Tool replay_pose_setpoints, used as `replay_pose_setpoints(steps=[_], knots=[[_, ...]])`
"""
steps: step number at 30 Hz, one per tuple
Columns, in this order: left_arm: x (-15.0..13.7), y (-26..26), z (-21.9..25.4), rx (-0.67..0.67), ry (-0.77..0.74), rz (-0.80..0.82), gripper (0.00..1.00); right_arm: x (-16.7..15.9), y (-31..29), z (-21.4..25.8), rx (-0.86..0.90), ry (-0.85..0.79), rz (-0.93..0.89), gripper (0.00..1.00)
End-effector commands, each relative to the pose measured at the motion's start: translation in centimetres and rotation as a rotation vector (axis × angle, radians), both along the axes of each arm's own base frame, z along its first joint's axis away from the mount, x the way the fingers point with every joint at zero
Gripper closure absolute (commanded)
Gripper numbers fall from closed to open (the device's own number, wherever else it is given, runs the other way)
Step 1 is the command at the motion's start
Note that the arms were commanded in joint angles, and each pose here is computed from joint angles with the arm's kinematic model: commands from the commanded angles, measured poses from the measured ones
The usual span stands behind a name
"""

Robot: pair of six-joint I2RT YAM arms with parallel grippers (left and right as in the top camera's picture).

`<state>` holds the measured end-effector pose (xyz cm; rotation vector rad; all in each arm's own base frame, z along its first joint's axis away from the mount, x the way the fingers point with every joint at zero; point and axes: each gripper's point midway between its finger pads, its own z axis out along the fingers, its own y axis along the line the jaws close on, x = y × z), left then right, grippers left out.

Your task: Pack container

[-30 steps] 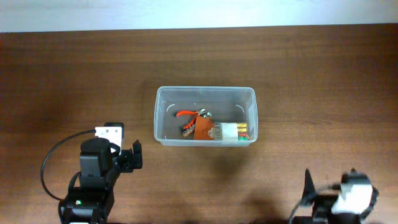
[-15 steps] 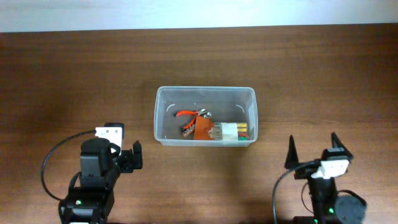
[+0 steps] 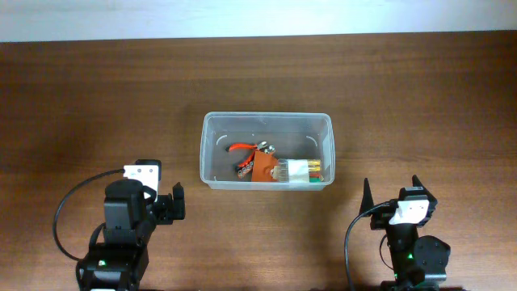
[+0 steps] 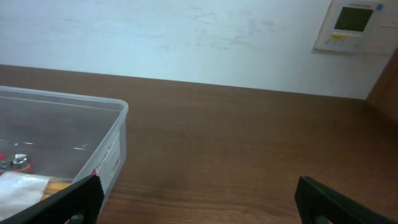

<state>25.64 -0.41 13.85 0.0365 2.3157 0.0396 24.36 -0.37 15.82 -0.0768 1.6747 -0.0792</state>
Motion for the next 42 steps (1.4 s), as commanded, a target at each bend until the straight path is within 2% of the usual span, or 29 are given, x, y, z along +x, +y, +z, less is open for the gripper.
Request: replay_pose_setpoints(steps=[1, 20, 25, 30, 34, 37, 42], knots=[[0.0, 0.0, 0.0, -0.005, -0.003, 0.005, 0.01, 0.0, -0.1, -0.4, 0.010, 0.004, -0.009, 0.01], [0.0, 0.0, 0.0, -0.005, -0.004, 0.005, 0.01, 0.0, -0.1, -0.4, 0.010, 0.004, -0.009, 0.01], [-0.6, 0.0, 1.2, -0.006, -0.048, 0.007, 0.01, 0.0, -0.1, -0.4, 0.010, 0.004, -0.009, 0.01], [-3.8, -0.6, 3.2, -0.040, -0.134, -0.031, 0.01, 0.0, -0.1, -0.4, 0.010, 0.004, -0.009, 0.01], [-5.4, -0.5, 4.6, -0.045, -0.293, -0.035, 0.01, 0.0, -0.1, -0.4, 0.010, 0.004, -0.009, 0.01], [-5.3, -0.5, 4.5, -0.023, -0.391, -0.050, 0.01, 0.0, -0.1, -0.4, 0.010, 0.004, -0.009, 0.01], [-3.0, -0.7, 4.1, -0.005, -0.563, -0.062, 0.01, 0.0, -0.1, -0.4, 0.010, 0.004, -0.009, 0.01]])
